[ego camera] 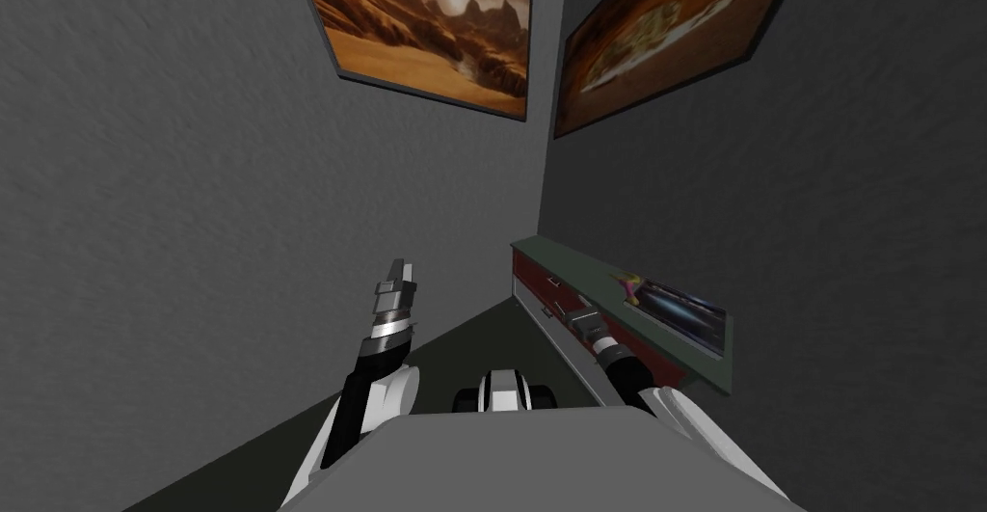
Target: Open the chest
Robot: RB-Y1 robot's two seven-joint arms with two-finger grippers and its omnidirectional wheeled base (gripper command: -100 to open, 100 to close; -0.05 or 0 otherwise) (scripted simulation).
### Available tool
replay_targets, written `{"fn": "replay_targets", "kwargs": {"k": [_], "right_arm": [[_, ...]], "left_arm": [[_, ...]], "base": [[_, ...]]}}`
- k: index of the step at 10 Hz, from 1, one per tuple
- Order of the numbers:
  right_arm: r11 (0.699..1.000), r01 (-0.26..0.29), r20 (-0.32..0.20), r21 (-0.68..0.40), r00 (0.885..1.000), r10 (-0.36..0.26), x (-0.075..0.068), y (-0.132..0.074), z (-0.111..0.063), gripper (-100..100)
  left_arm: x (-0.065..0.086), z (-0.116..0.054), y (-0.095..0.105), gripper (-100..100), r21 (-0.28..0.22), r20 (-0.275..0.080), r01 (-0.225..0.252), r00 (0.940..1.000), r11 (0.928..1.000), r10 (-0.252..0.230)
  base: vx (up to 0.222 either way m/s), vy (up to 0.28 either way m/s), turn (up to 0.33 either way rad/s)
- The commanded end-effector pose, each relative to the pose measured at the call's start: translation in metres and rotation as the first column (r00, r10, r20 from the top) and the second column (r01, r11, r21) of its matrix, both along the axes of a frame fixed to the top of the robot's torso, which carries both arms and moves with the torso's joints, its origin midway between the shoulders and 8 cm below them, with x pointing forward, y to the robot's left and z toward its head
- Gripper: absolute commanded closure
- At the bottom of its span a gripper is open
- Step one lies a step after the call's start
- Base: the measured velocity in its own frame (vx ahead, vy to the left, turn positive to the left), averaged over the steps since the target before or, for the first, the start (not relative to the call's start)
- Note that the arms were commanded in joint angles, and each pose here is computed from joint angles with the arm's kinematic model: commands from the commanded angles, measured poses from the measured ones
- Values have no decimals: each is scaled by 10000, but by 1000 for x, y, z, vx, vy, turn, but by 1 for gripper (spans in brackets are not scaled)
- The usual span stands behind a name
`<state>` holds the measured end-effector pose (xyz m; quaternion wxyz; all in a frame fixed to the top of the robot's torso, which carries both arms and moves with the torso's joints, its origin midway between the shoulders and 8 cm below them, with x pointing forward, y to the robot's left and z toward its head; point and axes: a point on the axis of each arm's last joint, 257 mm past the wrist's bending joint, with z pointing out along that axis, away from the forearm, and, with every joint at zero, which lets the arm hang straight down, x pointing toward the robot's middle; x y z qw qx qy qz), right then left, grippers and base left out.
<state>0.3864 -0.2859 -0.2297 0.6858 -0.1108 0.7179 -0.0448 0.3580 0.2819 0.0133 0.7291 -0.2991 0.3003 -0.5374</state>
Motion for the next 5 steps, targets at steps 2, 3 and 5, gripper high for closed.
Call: {"fn": "replay_targets", "kwargs": {"k": [2,3,5], "right_arm": [[9877,160,-519,-1553,9984,-243,-6,-18,-25,-100],[9706,201,-850,-2399,9955,-416,-11,-30,-40,-100],[9424,163,-1168,-3341,9914,-586,-16,-42,-55,-100]], "left_arm": [[0,0,0,0,0,0,0,10000,10000,0],[0,0,0,0,0,-1,-1,10000,10000,1],[0,0,0,0,0,-1,-1,10000,10000,1]], "base": [[30,-6,148],[31,-6,142],[32,-8,159]]}}
